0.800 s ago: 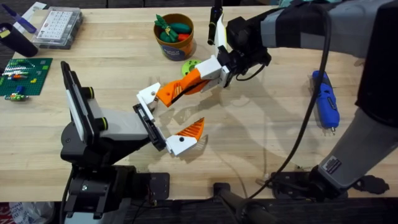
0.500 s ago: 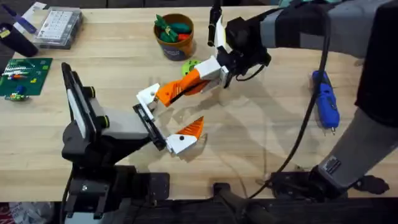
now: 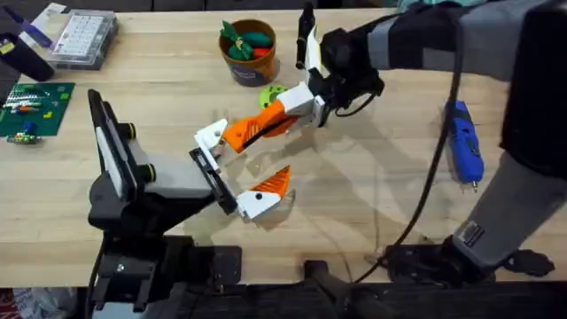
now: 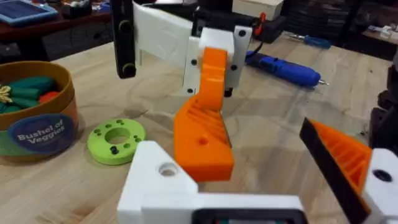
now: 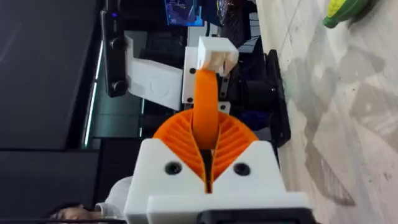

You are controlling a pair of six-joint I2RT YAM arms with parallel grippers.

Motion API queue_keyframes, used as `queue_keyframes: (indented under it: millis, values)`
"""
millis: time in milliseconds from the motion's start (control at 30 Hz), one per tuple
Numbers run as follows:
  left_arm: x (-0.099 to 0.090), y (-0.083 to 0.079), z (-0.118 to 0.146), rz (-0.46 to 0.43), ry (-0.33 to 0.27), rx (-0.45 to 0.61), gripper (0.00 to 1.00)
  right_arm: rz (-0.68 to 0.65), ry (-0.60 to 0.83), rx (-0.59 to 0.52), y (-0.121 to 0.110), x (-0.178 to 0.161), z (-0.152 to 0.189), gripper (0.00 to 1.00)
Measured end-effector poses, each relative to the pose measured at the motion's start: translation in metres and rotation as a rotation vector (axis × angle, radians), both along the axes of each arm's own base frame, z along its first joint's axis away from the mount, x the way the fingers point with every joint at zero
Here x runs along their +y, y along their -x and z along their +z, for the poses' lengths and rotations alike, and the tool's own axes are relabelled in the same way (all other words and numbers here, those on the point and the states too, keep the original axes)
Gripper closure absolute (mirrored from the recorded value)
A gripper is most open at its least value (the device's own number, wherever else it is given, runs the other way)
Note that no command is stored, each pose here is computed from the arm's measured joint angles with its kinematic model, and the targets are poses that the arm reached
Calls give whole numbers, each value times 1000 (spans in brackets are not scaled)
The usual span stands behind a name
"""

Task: Pick up the gripper from the table and insert it into the empty holder that is missing its gripper. Then pick up a screw, insert it into the mounting hole, and use the screwdriver to tighten it. Finally, clean up the table by picking up the vegetable and placing it into the bucket.

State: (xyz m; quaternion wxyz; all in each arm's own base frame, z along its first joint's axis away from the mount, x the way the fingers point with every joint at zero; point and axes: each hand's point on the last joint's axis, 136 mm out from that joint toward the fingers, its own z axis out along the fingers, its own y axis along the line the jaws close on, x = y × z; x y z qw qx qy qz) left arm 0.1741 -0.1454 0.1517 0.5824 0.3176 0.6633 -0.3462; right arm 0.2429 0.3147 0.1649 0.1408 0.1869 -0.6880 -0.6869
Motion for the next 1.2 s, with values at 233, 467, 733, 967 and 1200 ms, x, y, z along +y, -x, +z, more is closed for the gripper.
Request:
queue_keyframes:
  millis: [233,467,733,967,1200]
  values:
    - [0,1,-2,-2,12,32,11,0,23,53,-2,1,-20,980]
    - [0,1,-3,-1,17,41,11,0,22,50,-2,1,-21,980]
    - [0,1,-3,-1,17,41,11,9,21,48,0,4,-21,980]
    - [0,1,-1,-1,14,29,11,65,11,26,11,21,-10,980]
    - [0,-1,1,5,7,4,11,71,21,41,9,25,-5,980]
